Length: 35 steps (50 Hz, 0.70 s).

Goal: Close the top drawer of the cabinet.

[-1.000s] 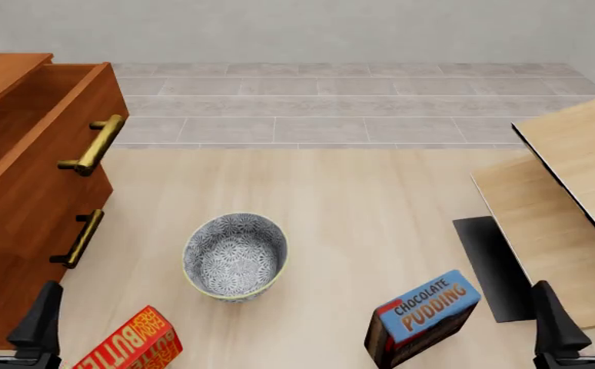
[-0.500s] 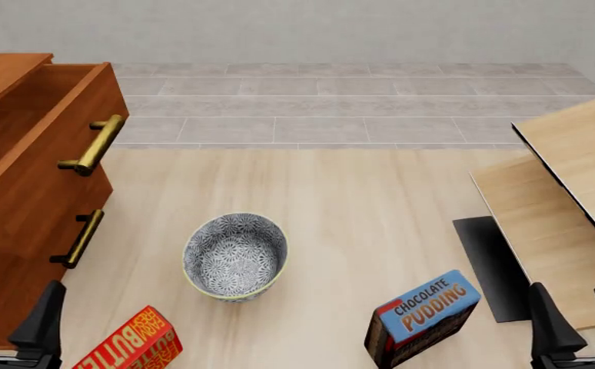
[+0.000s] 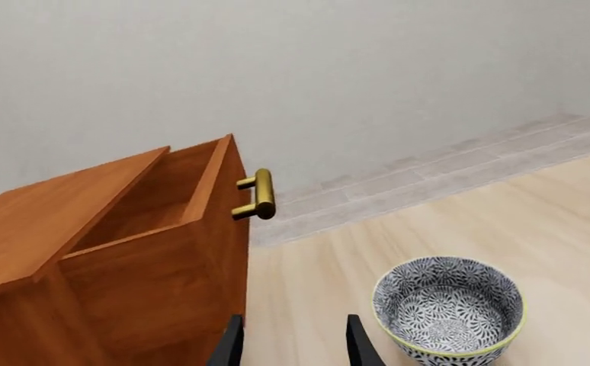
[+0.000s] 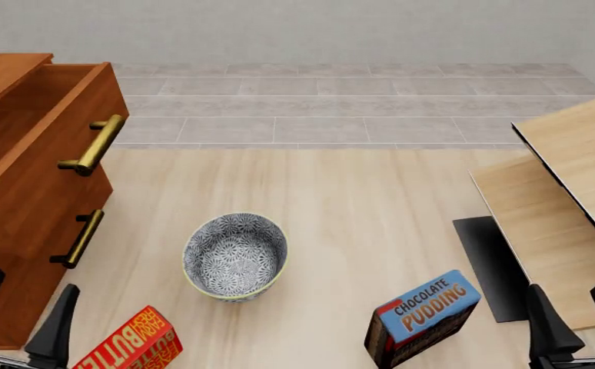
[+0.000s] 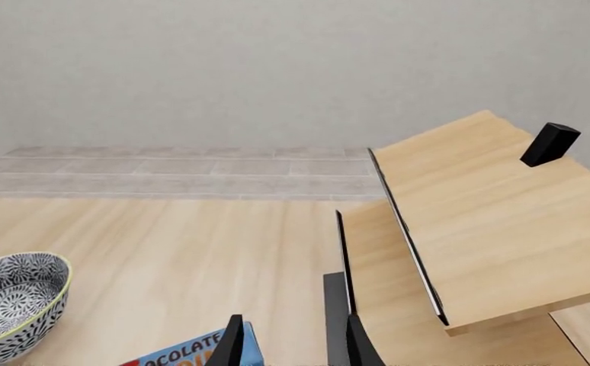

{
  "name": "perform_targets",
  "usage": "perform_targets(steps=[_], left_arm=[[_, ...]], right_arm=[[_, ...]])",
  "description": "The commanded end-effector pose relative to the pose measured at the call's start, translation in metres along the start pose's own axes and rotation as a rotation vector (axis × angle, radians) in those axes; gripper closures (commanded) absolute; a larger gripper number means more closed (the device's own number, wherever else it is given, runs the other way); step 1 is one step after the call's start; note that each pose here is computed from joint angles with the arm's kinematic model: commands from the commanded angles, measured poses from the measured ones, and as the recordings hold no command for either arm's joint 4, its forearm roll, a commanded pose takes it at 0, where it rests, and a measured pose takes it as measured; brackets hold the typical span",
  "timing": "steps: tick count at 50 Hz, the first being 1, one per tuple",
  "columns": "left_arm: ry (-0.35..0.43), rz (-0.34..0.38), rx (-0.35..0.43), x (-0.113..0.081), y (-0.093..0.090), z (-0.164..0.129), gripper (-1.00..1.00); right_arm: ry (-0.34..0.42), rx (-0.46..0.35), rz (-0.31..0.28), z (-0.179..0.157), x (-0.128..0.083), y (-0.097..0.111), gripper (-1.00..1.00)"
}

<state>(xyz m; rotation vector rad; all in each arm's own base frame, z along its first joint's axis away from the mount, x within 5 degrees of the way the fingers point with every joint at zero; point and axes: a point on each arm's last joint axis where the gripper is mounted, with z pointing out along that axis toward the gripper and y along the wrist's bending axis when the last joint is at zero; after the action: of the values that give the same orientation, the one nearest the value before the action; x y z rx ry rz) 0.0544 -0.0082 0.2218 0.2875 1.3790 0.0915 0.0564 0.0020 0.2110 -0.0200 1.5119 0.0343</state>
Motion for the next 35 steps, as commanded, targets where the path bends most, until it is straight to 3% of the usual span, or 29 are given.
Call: perform_targets(steps=[1,4,10,16,35], left_arm=[[-0.045,0.091,0.032,-0.006,-0.001,0.0,-1.0],[-0.049,0.102,0.034,-0.008,-0.001,0.0,-1.0],[-0.096,0.196,0.027,-0.013,0.0,-0.001,-1.0],[-0.092,0.189,0.037,-0.02,0.002,-0.001,-1.0],[-0.143,0.278,0.09,-0.025,-0.001,-0.001,-1.0]], right_arm=[[0.004,0.003,0.005,0.0,0.0,0.0,-1.0],[0.005,0.0,0.003,0.0,0.001,0.0,-1.0],[0.002,-0.01,0.004,0.0,0.0,0.001,-1.0],[-0.001,-0.009,0.007,0.0,-0.001,0.001,-1.0],[0.0,-0.002,0.009,0.0,0.0,0.0,-1.0]])
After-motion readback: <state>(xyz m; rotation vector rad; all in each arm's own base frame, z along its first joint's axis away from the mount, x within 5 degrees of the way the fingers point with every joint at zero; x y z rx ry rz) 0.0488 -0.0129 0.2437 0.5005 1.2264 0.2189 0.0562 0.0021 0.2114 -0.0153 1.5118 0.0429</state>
